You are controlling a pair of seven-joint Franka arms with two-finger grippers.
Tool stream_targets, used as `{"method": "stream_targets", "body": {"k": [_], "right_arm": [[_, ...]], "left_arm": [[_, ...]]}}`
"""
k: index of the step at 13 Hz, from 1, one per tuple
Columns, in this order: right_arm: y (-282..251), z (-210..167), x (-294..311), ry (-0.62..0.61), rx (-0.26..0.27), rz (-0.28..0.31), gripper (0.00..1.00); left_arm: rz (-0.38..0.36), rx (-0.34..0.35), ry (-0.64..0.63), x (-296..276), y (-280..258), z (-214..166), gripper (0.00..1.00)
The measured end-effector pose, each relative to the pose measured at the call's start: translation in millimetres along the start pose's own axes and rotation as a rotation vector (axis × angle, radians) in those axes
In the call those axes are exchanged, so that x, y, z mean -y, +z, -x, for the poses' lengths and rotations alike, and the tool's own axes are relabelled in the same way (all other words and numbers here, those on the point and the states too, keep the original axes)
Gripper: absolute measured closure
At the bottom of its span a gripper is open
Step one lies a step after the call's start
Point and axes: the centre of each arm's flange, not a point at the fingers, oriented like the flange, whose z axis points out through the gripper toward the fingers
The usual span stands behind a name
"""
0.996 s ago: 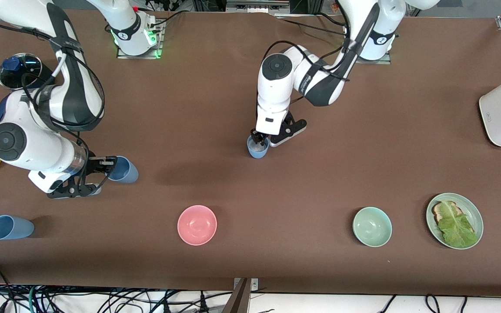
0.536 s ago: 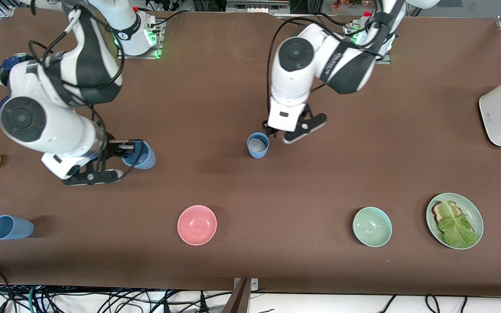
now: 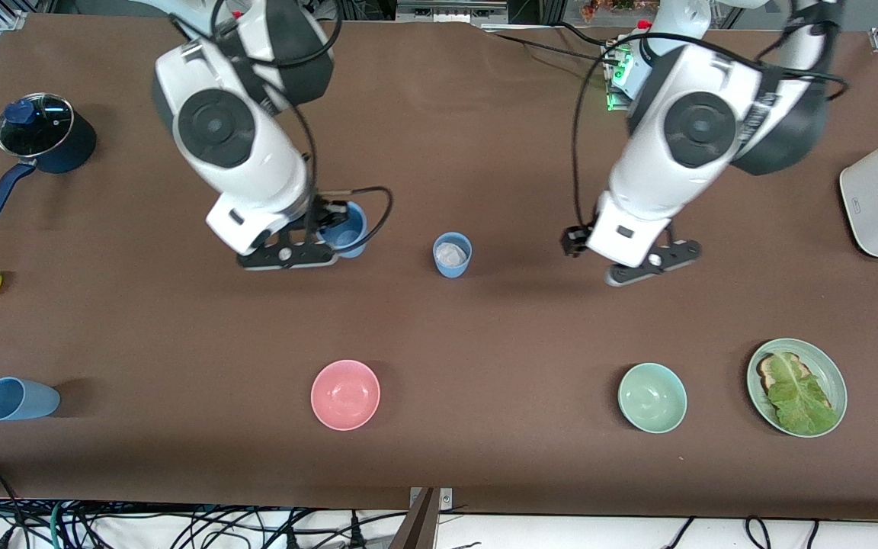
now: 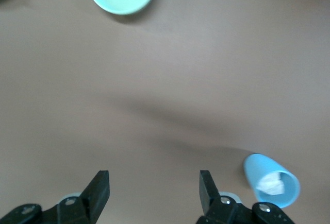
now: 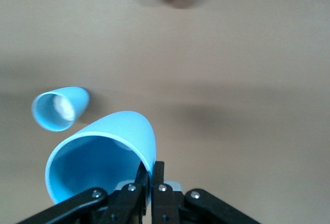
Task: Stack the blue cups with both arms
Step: 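Withdraw the left gripper while the right gripper moves its cup over the tissue cup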
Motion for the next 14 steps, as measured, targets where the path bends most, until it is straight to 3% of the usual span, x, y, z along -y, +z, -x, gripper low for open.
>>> {"method": "stream_targets", "body": {"k": [5,9,14], "right_arm": [[11.1,25.8,63.2,0.021,-0.029,-0.008,0.95],[42.7,38.7,113.1,0.045,-0.051,-0.018,0.95],[76.4,27.0,135.4,0.067,-0.094,-0.051,0.95]], "left_arm": [[0.011,0.02,0.163,102.0,-20.1,-50.2,0.2],[0.019,0.031,0.256,158.3,-41.2,-69.3,0.18],[0.034,0.033,0.36,227.4,-53.3,-89.9,0.04]]}}
